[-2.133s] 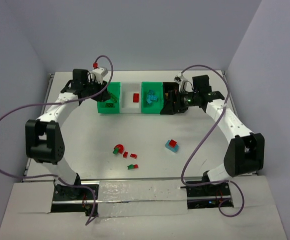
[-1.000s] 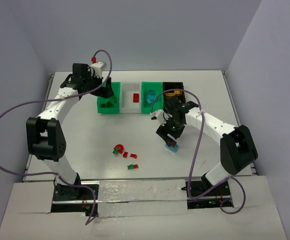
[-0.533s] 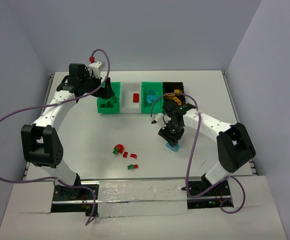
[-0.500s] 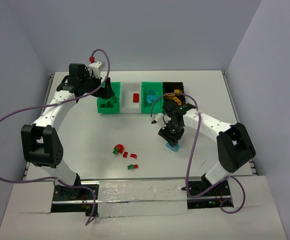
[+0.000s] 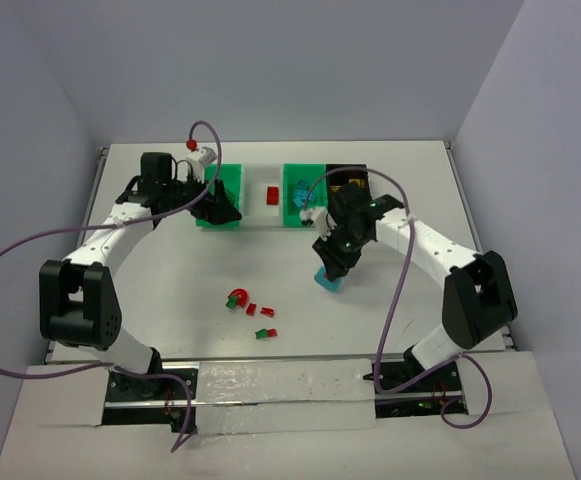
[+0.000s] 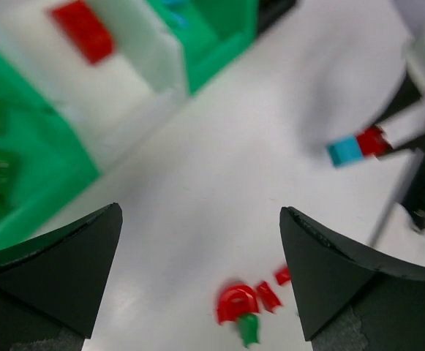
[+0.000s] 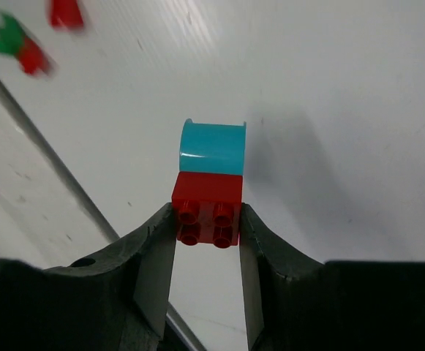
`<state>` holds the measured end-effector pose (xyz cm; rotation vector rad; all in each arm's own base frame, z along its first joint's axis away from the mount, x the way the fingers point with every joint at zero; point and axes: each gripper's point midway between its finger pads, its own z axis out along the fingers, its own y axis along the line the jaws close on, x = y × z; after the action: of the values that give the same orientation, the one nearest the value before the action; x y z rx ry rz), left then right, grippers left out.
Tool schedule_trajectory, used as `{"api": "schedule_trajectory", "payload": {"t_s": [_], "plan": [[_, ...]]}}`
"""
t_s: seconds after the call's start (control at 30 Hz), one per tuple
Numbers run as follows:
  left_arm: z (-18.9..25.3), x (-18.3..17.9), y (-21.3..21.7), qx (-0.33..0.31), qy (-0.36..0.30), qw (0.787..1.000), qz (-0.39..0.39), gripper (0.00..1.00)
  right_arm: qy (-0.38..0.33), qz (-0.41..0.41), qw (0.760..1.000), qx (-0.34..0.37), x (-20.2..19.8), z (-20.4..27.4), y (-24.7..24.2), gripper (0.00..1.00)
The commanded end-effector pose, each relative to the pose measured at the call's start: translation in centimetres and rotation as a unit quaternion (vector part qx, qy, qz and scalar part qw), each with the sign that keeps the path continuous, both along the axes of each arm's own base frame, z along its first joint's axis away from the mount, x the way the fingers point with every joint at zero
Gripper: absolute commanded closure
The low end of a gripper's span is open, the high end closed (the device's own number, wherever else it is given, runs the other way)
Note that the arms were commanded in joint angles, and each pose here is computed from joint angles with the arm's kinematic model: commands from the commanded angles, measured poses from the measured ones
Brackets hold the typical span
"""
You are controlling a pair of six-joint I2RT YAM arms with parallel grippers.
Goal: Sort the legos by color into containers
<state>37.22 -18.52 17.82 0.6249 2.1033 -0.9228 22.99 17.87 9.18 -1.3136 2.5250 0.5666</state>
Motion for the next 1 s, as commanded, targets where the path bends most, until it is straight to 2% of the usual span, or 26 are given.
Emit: {"api": "schedule_trajectory", "payload": {"t_s": [0.0,0.1,0.23,0.67,0.8,0.9,0.97], "plan": [[6.0,-6.4,-4.5,-0.142,-0.030,0.977,-0.159,0.01,-0.046,0.008,0.969,0.244,2.0,11.4,5.9,1.00],[6.7,-9.6,-6.5,-0.157,-0.044,0.964,-0.211,0.01,-0.008,0.033,0.945,0.324,0.8,14.1,8.4,1.00],[7.6,-13.0,-9.0,-0.165,-0.055,0.948,-0.268,0.01,0.015,0.055,0.932,0.358,0.2,15.4,10.2,1.00],[8.1,-14.8,-11.8,-0.176,-0.037,0.929,-0.324,0.06,0.013,0.080,0.917,0.390,-0.7,17.8,11.0,1.00],[8.4,-15.2,-11.9,-0.183,-0.029,0.923,-0.338,0.18,-0.001,0.087,0.917,0.389,-0.7,17.8,10.8,1.00],[8.3,-15.4,-11.9,-0.188,-0.011,0.918,-0.349,0.42,-0.017,0.088,0.919,0.383,-0.6,17.6,10.6,1.00],[8.1,-15.6,-11.8,-0.188,-0.006,0.916,-0.355,0.50,-0.024,0.084,0.921,0.381,-0.3,17.4,10.3,1.00]]}}
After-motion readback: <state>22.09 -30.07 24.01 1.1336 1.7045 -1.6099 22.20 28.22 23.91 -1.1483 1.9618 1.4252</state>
